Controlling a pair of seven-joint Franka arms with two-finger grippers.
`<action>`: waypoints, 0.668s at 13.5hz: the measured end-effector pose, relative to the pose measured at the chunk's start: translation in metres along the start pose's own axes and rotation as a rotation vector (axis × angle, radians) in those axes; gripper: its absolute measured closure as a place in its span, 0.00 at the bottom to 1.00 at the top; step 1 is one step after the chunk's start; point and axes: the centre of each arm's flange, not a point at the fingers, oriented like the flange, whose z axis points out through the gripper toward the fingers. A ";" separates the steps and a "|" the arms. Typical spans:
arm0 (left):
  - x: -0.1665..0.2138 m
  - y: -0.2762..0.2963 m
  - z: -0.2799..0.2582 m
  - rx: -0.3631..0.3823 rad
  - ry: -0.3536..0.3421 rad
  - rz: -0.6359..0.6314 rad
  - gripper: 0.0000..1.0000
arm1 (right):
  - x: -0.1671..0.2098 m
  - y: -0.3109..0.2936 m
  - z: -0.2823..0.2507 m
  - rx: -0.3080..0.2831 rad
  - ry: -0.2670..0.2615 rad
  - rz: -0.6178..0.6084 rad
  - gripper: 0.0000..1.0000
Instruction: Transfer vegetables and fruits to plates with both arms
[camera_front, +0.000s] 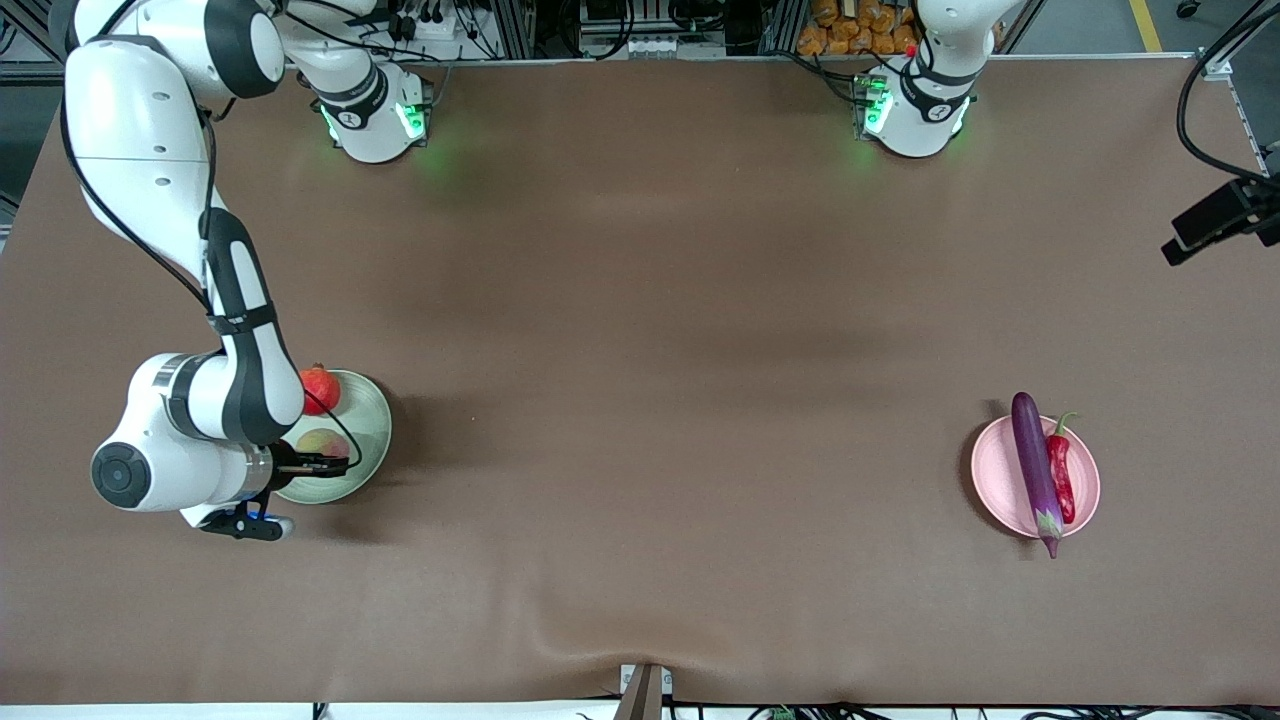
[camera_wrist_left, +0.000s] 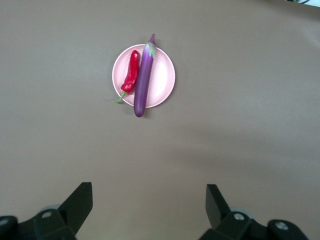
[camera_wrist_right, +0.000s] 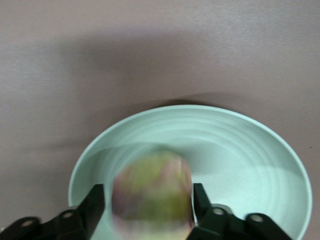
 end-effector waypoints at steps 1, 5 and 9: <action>-0.004 0.003 0.002 0.000 -0.013 0.006 0.00 | 0.000 -0.003 -0.006 0.019 0.005 0.004 0.04; -0.028 0.009 0.022 0.026 -0.083 0.017 0.00 | -0.002 -0.017 -0.076 0.101 0.000 -0.003 0.00; -0.037 0.030 0.033 0.029 -0.113 0.059 0.00 | -0.016 -0.009 -0.179 0.128 0.052 -0.060 0.00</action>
